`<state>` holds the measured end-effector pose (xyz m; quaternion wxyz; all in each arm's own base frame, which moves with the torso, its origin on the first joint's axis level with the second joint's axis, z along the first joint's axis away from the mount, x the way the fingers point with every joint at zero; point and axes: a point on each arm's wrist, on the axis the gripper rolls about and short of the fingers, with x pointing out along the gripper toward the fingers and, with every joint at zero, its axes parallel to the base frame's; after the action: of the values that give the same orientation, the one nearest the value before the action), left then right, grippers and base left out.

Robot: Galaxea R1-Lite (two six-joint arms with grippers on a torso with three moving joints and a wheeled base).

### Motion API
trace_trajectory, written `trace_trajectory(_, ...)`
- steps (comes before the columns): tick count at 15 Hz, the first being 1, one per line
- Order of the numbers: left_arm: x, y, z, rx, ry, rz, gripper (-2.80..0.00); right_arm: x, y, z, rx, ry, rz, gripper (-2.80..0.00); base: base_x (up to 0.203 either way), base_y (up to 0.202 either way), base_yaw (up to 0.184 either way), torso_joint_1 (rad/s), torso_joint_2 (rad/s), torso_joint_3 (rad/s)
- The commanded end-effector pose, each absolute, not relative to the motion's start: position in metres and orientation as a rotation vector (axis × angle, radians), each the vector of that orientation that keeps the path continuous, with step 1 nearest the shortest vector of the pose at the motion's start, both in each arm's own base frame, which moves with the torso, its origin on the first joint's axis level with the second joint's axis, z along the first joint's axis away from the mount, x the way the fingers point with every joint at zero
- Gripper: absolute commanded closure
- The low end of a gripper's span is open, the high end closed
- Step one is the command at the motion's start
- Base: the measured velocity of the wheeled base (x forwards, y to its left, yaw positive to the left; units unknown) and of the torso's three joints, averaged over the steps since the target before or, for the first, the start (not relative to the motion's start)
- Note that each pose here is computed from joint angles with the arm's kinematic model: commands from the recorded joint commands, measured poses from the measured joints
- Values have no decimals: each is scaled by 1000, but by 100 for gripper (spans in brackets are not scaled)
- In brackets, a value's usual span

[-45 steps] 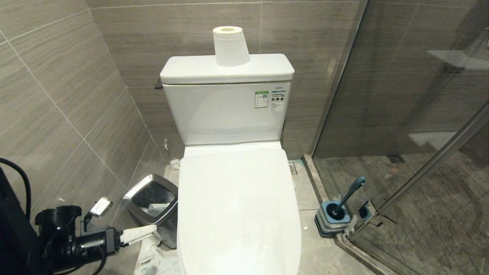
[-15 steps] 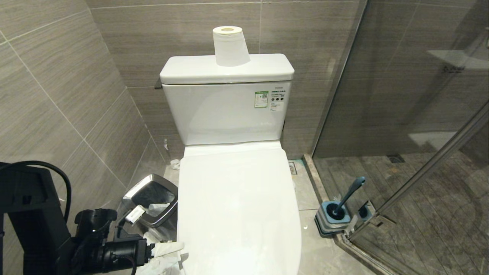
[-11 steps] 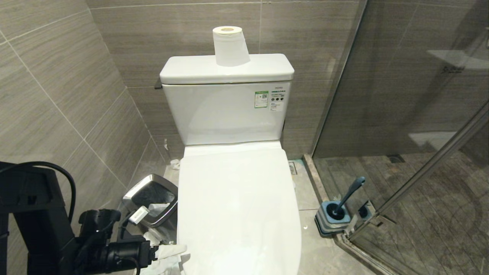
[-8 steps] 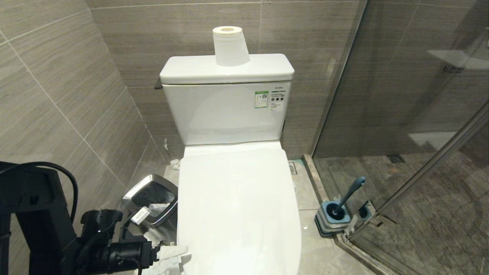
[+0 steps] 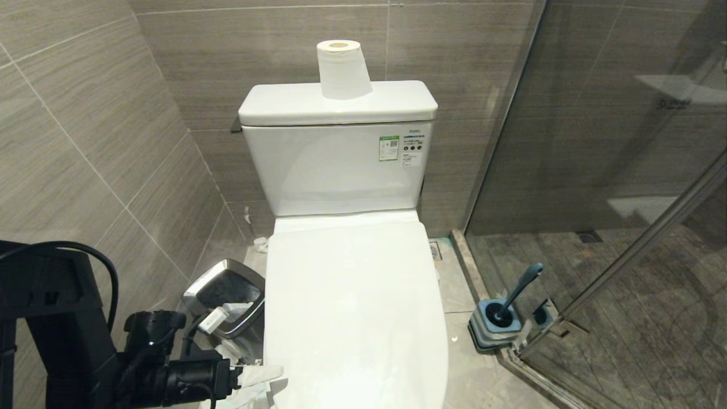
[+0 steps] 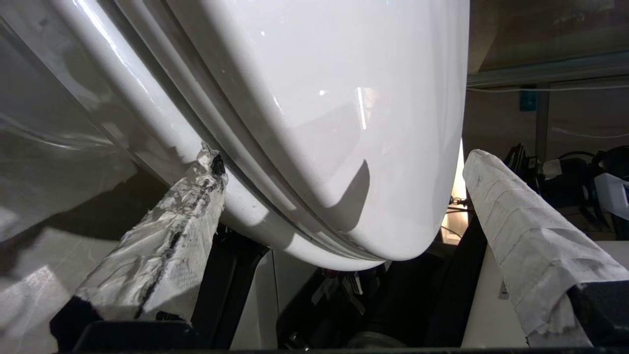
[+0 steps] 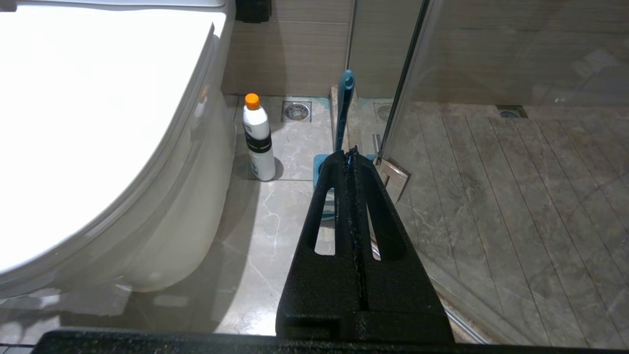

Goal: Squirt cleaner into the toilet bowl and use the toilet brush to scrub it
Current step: Use the left hand to lift the toilet lid slightly

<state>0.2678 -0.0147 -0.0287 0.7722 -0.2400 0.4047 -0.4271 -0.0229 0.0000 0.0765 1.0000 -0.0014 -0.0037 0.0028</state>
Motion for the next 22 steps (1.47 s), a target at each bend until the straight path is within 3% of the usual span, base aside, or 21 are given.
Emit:
trace_trajectory(1, 267, -17, -30, -512, 878, -939, -280, -23, 0, 77, -3, -6, 6, 0, 0, 0, 0, 0, 0, 0)
trace_trajectory(15, 265, -32, -31, -441, 910, -925, -280, -23, 0, 77, -3, -6, 6, 0, 0, 0, 0, 0, 0, 0)
trace_trajectory(22, 269, -35, -18, -495, 869, -1012, -280, -23, 0, 77, -3, -6, 6, 0, 0, 0, 0, 0, 0, 0)
